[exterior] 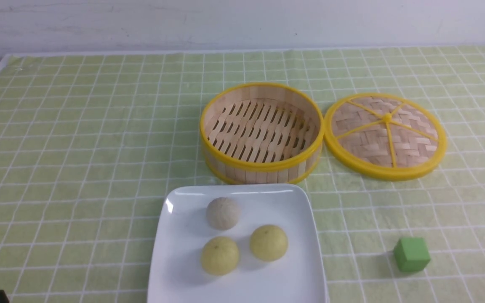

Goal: Put the steamed buns into the plate on the green tablecloth.

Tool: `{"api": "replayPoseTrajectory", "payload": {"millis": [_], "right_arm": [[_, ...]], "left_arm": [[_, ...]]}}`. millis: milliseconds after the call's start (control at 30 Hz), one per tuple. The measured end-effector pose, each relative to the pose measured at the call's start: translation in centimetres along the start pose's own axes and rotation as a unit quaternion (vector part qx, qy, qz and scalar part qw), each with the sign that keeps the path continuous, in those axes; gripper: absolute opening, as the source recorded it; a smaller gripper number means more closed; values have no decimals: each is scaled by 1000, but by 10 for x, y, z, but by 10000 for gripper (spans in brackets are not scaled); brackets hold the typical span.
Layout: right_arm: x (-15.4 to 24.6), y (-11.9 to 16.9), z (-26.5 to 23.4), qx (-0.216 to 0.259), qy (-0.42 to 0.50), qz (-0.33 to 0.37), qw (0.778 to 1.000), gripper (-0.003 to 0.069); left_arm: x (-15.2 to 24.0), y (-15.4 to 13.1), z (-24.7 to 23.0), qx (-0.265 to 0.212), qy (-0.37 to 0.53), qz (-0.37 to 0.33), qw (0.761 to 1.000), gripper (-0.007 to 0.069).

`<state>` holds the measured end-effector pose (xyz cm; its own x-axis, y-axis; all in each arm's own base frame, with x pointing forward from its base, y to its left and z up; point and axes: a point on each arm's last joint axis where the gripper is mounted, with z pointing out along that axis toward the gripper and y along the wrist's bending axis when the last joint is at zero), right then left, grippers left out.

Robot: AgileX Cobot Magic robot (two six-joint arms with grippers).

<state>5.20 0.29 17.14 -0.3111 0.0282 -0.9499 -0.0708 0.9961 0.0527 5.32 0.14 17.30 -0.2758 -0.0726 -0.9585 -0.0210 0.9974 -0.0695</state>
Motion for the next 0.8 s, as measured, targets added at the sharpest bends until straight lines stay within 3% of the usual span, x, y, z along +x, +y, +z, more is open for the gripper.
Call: {"api": "replayPoseTrajectory", "payload": {"millis": [367,800], "right_arm": [[0,0,0,0,0,0,1000,120],[0,0,0,0,0,0,1000,138]], "left_arm": [[1,0,0,-2,4,4,1000,68],[0,5,0,-28,4,72,997,73]]}}
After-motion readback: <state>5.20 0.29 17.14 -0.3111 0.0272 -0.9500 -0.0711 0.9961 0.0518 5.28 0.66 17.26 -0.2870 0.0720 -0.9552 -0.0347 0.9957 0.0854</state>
